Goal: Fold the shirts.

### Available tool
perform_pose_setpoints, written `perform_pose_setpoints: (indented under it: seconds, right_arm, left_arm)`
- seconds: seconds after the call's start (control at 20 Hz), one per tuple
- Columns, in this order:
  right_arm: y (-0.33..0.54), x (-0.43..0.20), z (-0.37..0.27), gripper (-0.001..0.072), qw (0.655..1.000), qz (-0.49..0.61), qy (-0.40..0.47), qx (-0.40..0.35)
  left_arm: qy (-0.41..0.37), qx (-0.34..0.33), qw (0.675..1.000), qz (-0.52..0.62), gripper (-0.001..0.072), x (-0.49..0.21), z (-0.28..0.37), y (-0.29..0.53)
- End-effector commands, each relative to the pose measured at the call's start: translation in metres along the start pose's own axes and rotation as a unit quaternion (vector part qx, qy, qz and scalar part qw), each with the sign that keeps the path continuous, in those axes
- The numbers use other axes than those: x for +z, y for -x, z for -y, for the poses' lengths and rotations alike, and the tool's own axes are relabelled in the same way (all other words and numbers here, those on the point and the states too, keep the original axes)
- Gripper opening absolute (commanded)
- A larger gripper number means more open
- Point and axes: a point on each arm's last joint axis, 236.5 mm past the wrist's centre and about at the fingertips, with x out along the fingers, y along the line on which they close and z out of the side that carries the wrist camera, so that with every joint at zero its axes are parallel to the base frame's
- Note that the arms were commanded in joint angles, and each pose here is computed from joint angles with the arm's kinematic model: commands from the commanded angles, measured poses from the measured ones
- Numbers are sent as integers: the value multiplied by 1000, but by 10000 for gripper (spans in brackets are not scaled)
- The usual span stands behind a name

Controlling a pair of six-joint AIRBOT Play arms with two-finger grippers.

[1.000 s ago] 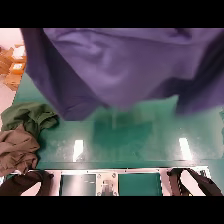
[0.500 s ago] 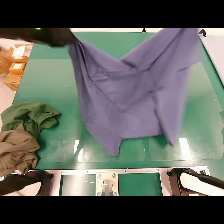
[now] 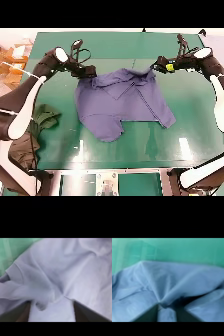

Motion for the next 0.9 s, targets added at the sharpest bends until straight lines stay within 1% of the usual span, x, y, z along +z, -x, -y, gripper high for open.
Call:
perform_pose_setpoints:
  seconds: [0.0, 0.1, 0.25, 0.3, 0.4, 0.45, 0.55, 0.6, 0.7, 0.85]
  right_arm:
    - [29, -11, 20, 300, 999, -44, -25, 5]
    - [70, -24, 34, 283, 996, -71, -45, -3]
    - [114, -64, 53, 276, 990, -97, -101, -21]
    - [124, -82, 62, 253, 987, -98, -119, -33]
    - [147, -135, 83, 254, 975, -112, -175, -77]
    - [157, -164, 93, 260, 965, -121, -210, -104]
    - [171, -217, 109, 318, 941, -122, -277, -153]
    - [172, -237, 114, 337, 933, -118, -295, -168]
    - [164, -267, 115, 336, 927, -117, -311, -175]
    - [152, -299, 114, 336, 916, -141, -334, -171]
  left_arm:
    - [23, -16, 997, -73, 590, -18, -24, 19]
    - [48, -18, 990, -129, 589, -34, -49, 53]
    - [104, -18, 972, -209, 588, -82, -75, 81]
    - [120, -15, 966, -228, 588, -103, -80, 83]
    - [134, -5, 958, -254, 589, -150, -84, 87]
    - [141, 0, 957, -256, 589, -172, -85, 88]
    - [162, 14, 957, -240, 589, -213, -90, 82]
    - [177, 21, 957, -228, 589, -229, -93, 75]
    - [211, -8, 957, -200, 589, -243, -86, 55]
    - [245, -51, 960, -126, 588, -228, -76, 32]
